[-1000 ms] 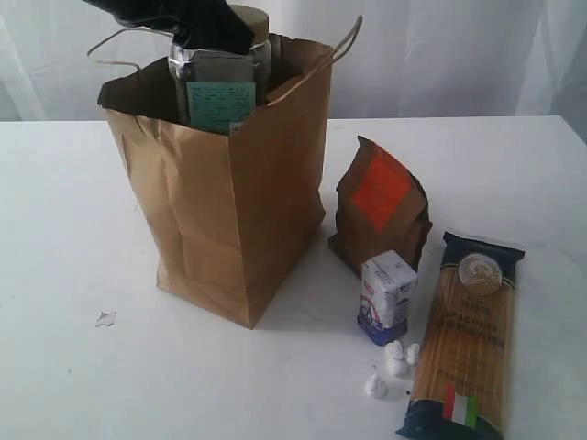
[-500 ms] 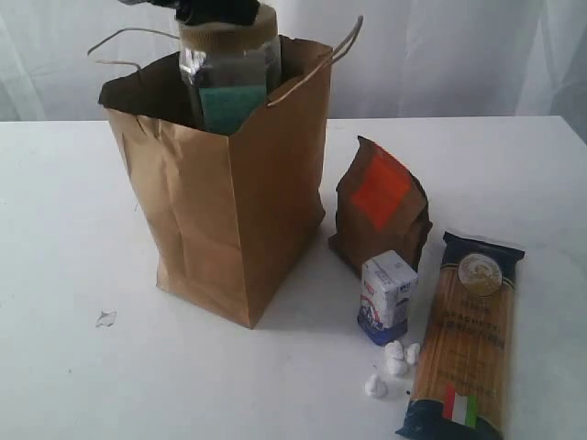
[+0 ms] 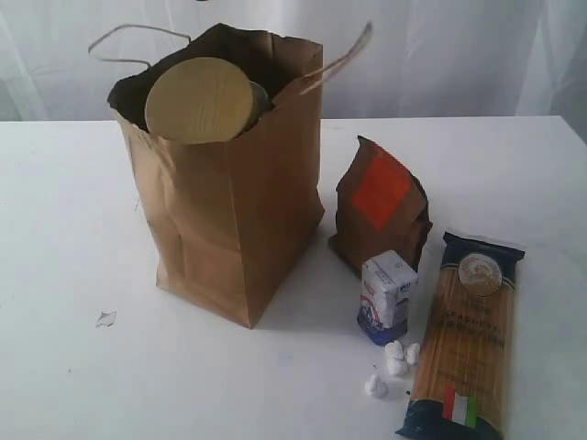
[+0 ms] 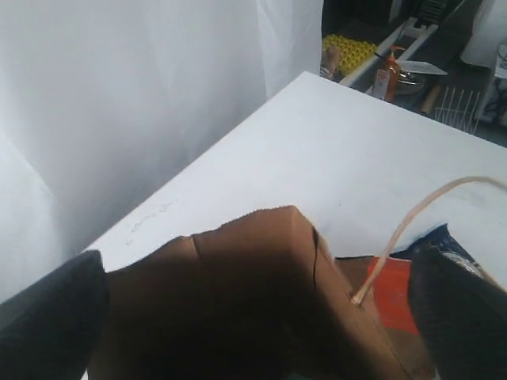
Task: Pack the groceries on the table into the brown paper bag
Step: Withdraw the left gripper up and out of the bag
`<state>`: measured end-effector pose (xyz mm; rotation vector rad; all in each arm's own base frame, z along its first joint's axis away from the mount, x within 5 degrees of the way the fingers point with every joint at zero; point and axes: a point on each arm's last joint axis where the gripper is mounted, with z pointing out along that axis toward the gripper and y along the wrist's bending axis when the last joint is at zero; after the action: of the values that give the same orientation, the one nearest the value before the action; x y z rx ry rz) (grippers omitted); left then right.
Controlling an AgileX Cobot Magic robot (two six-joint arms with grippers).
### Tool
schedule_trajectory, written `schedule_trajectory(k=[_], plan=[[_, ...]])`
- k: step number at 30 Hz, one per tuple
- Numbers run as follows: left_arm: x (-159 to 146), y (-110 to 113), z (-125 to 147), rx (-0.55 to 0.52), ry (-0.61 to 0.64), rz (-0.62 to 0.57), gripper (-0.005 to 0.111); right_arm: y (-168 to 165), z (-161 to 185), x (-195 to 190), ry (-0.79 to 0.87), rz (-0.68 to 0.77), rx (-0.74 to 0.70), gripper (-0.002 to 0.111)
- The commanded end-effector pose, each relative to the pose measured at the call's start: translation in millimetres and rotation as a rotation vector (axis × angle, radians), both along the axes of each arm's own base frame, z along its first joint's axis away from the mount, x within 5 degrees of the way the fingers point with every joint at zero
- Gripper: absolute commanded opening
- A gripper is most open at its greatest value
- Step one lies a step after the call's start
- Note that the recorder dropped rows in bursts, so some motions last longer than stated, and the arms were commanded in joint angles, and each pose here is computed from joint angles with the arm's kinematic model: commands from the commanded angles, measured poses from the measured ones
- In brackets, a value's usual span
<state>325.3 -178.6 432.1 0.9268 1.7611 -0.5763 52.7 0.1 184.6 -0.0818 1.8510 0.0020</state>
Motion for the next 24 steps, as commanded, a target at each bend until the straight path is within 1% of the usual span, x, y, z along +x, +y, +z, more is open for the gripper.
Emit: schedule_trajectory(k=[1,5,7,10,12,14,16,18,19,20,21,24], plan=[[-8,3,7,0.018,-0.023,-0.01,0.105,0,0,0,-0.012,-0.006,0.0,0.0],[-9,3,7,0.011,-0.001,-0.012,0.105,0,0,0,-0.012,-0.006,0.0,0.0],[-14,3,9,0.016,0.015,-0.036,0.105,0,0,0,-0.012,-0.006,0.0,0.0],[-30,9,24,0.01,-0.011,-0.05,0.105,0,0,0,-0.012,-0.006,0.0,0.0],[-42,15,36,0.005,-0.036,-0.032,0.105,0,0,0,-0.012,-0.006,0.0,0.0],[-53,23,44,0.032,-0.058,-0.006,0.104,0,0,0,-0.012,-0.006,0.0,0.0],[-65,33,51,0.08,-0.061,0.029,0.092,0,0,0,-0.012,-0.006,0.0,0.0],[-80,41,56,0.137,-0.058,0.04,0.061,0,0,0,-0.012,-0.006,0.0,0.0],[-90,46,59,0.159,-0.058,0.03,0.041,0,0,0,-0.012,-0.006,0.0,0.0],[-97,48,62,0.166,-0.053,0.018,0.024,0,0,0,-0.012,-0.006,0.0,0.0],[-106,51,64,0.179,-0.043,0.0,0.0,0,0,0,-0.012,-0.006,0.0,0.0],[-123,58,70,0.204,-0.057,-0.013,0.0,0,0,0,-0.012,-0.006,0.0,0.0]])
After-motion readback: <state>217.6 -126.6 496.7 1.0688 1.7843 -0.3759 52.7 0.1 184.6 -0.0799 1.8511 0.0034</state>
